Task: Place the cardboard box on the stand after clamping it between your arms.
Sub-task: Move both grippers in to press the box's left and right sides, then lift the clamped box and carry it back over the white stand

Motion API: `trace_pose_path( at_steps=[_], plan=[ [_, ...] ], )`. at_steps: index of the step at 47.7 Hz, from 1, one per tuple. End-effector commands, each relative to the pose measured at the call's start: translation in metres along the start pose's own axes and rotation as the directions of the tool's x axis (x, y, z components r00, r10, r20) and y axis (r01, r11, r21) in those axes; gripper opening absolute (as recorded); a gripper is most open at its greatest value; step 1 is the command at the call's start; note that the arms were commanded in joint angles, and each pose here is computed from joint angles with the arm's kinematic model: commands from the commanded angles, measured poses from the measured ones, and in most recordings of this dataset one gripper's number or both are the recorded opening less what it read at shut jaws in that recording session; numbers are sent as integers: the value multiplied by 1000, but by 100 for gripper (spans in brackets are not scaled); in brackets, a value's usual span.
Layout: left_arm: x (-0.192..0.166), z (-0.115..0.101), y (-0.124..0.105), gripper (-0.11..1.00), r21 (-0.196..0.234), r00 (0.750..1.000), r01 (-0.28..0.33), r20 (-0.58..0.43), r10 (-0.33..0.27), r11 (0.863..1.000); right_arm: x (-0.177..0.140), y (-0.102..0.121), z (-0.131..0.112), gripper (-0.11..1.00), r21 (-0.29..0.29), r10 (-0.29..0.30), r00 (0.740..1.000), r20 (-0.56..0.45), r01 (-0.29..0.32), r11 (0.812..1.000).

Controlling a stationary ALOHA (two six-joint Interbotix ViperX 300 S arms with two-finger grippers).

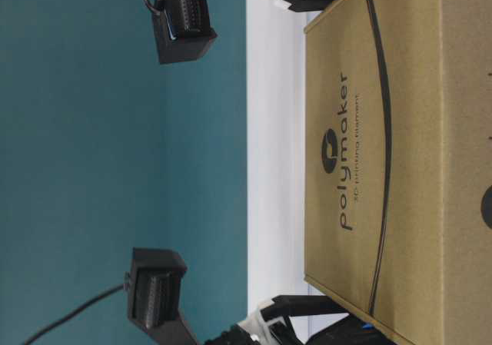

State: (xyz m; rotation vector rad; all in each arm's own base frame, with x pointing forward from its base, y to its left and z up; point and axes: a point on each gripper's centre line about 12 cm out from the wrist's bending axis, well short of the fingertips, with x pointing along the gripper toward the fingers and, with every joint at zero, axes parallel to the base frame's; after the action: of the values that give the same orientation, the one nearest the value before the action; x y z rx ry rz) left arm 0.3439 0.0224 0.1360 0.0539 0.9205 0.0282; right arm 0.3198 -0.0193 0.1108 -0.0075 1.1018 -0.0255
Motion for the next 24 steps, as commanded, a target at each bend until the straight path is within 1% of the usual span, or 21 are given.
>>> trace_pose_path(
  at_steps=[1, 5, 12, 16, 19, 24],
  plan=[
    [-17, 37, 1, 88, 12, 995, -6, 97, 4, 1000, -19, -1, 31, 98, 13, -1, 995, 100, 0, 1000],
    [-30, 52, 2, 88, 10, 994, -9, 112, 8, 1000, -31, -1, 39, 98, 21, 2, 995, 104, -4, 1000],
    [-60, 77, 6, 88, 6, 991, -17, 131, 16, 1000, -60, -1, 54, 98, 16, 7, 997, 82, -9, 1000],
    [-73, 87, 7, 88, 5, 992, -20, 126, 19, 1000, -76, -1, 63, 98, 12, 8, 997, 79, -9, 1000],
    [-83, 95, 8, 88, 0, 992, -22, 124, 22, 1000, -91, -1, 70, 98, 13, 9, 996, 85, -10, 1000],
    [-109, 115, 12, 88, -4, 991, -29, 133, 30, 1000, -114, -1, 81, 98, 14, 10, 994, 105, -11, 1000]
  ],
)
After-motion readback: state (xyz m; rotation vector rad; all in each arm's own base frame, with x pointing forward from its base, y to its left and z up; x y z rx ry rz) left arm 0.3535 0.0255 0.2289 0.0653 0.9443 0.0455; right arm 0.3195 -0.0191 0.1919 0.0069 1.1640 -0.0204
